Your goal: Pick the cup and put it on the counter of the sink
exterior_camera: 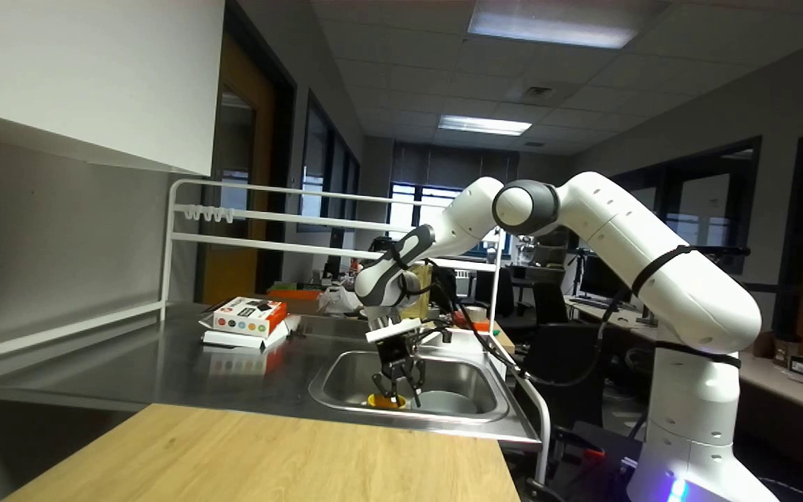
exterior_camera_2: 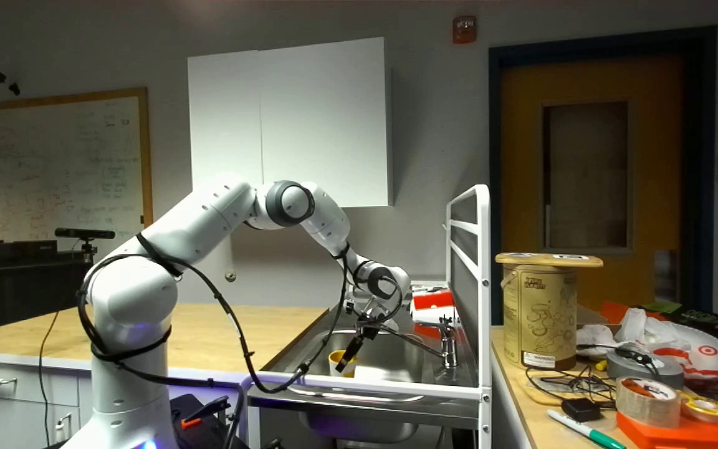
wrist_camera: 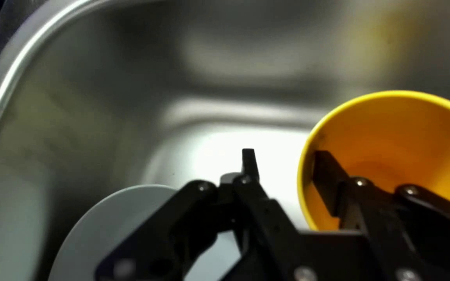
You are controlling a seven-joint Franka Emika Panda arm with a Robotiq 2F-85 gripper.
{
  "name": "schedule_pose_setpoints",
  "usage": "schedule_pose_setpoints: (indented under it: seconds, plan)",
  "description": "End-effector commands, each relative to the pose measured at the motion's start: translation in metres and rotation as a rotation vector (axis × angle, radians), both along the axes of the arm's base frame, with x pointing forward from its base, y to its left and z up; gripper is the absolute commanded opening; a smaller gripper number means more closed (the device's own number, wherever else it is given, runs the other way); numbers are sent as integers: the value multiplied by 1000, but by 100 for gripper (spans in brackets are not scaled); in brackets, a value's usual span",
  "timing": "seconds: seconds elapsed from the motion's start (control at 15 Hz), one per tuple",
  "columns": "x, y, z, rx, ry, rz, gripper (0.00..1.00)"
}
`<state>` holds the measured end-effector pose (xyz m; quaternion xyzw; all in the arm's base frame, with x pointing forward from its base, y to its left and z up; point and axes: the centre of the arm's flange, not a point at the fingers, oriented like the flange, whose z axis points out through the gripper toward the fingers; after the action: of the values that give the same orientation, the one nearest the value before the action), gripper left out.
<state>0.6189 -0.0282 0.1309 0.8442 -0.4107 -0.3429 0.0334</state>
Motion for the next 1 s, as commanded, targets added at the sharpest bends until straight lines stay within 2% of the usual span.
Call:
schedule_pose_setpoints:
  seconds: [0.0, 0.2, 0.27, 0.53, 0.93]
  plan:
    - [8, -3, 4, -8, 20, -34, 12]
    - [8, -3, 5, -10, 17, -40, 3]
    - [10, -3, 8, -8, 12, -41, 8]
    - [15, 10, 24, 11, 4, 10, 7]
    - [26, 60, 72, -13, -18, 155, 6]
